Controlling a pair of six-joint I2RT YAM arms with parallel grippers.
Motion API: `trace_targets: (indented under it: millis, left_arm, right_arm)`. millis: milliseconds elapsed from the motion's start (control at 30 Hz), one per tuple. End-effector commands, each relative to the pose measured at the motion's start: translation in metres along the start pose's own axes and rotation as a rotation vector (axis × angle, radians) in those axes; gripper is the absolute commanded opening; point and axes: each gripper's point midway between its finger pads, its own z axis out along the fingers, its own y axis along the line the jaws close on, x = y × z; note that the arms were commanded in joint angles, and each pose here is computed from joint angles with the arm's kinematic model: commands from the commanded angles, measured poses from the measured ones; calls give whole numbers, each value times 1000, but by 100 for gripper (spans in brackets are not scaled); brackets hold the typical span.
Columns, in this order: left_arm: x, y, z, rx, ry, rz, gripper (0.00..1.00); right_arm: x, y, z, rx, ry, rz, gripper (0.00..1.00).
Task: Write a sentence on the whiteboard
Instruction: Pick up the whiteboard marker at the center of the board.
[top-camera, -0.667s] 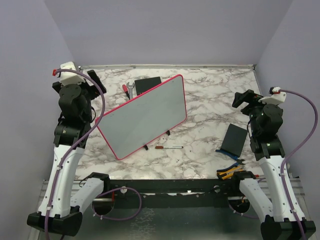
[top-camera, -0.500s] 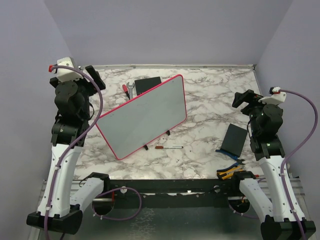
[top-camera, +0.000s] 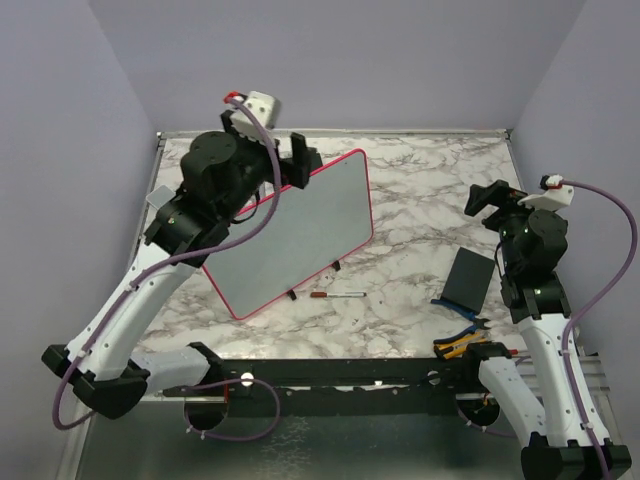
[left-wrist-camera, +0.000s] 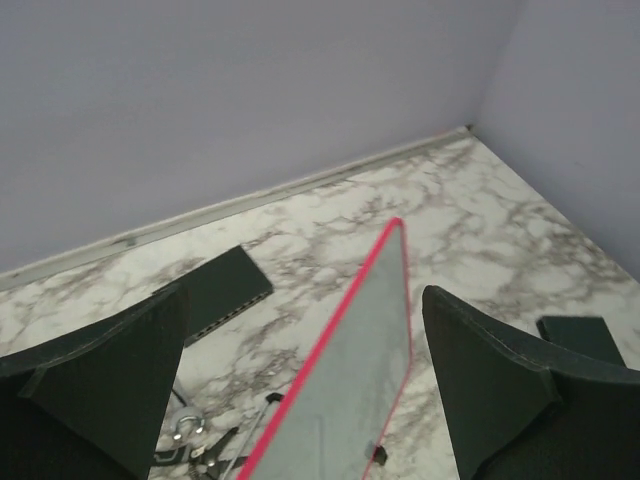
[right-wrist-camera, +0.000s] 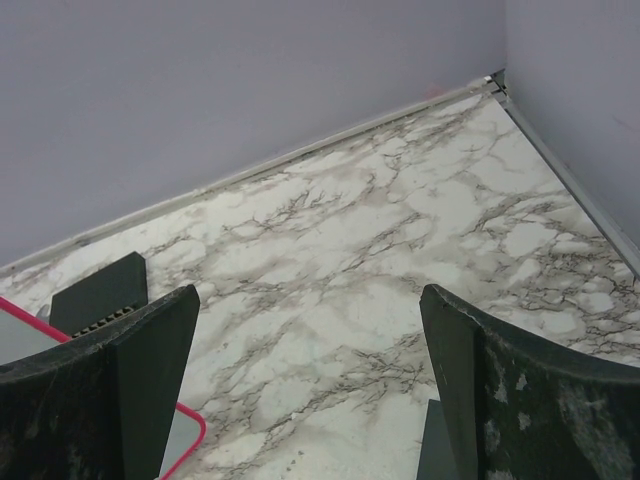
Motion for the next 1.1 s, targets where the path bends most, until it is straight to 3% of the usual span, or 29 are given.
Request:
trace_targets:
  millis: [0, 233, 333, 467, 700, 1067]
  left_arm:
    - [11, -88, -3, 284, 49, 129, 99]
    - [40, -179, -23, 590, 102, 241, 99]
    - [89, -211, -39, 761, 214, 258, 99]
    - [174, -226, -60, 855, 422, 255, 99]
    - [272, -209, -86, 825, 657, 201, 99]
    - [354, -203, -86, 723, 782, 355, 98]
  right_arm:
    - [5, 1, -2, -16, 22, -11, 96]
    - [6, 1, -1, -16, 25, -13, 96]
    - [8, 0, -1, -13, 31, -15, 96]
    - [9, 0, 0, -12, 31, -15, 96]
    - [14, -1, 4, -9, 42, -13, 95]
    - [16, 0, 5, -15, 48, -10, 95]
